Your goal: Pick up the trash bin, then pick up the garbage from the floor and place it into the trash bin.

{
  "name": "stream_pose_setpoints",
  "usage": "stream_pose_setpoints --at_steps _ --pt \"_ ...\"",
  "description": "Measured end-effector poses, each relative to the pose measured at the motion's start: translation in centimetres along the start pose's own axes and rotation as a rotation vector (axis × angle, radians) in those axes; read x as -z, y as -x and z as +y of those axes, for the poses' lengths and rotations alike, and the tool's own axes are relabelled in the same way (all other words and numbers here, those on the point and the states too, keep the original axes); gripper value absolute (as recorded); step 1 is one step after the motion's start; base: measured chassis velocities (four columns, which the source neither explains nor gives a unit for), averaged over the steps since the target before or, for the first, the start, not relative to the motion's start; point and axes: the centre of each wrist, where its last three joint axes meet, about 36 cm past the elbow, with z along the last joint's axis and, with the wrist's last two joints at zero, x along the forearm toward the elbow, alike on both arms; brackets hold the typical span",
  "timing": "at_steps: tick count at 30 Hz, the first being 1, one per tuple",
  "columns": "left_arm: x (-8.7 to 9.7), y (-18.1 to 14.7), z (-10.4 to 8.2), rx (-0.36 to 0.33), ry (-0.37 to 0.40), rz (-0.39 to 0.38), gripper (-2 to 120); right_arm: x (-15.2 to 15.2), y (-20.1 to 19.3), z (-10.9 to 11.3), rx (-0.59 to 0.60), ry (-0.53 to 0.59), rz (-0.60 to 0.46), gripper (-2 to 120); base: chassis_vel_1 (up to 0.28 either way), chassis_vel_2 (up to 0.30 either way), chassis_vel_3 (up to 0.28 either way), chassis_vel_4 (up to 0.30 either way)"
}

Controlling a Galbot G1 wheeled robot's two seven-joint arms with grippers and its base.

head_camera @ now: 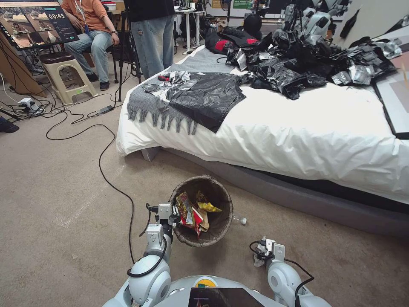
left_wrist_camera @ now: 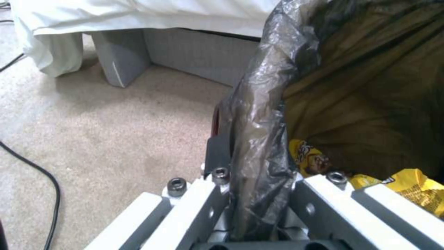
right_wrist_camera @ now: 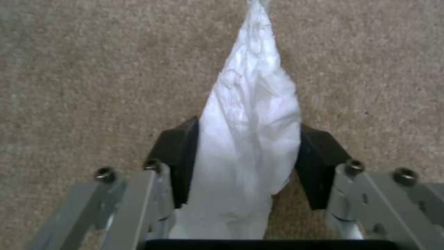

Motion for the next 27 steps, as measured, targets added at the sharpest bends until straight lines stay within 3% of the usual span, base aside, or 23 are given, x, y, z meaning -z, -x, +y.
stream_pose_setpoints --at_steps 3,10,12,17,18,21,22,27 --pt "0.02 0.02 -0.01 0.000 -0.001 -0.001 0 -0.02 -0.05 0.05 -0.001 0.001 -0.001 37 0.000 0.000 0.000 0.000" --pt "0.06 0.05 -0.05 -0.001 -0.001 -0.003 0 -0.01 -0.19 0.11 -0.003 0.001 -0.003 32 0.000 0.000 0.000 0.000" --pt "0.10 0.09 -0.05 -0.002 -0.001 -0.005 0 0.12 -0.36 0.12 -0.004 -0.001 -0.008 24 0.000 0.000 0.000 0.000" --pt "0.11 0.09 -0.06 -0.002 0.000 -0.005 0 0.22 -0.47 0.13 -0.004 -0.002 -0.011 22 0.000 0.000 0.000 0.000" --pt "0.12 0.09 -0.07 -0.003 0.000 -0.005 0 0.31 -0.56 0.14 -0.004 -0.002 -0.013 11 0.000 0.000 0.000 0.000" --pt "0.12 0.09 -0.08 -0.003 0.000 -0.004 0 0.37 -0.61 0.15 -0.004 -0.002 -0.015 8 0.000 0.000 0.000 0.000" --pt "0.12 0.09 -0.09 -0.004 0.000 -0.004 0 0.45 -0.68 0.15 -0.003 -0.003 -0.017 0 0.000 0.000 0.000 0.000" --pt "0.14 0.06 -0.11 -0.004 0.000 -0.002 0 0.67 -0.94 0.19 -0.002 -0.003 -0.023 0 0.000 0.000 0.000 0.000"
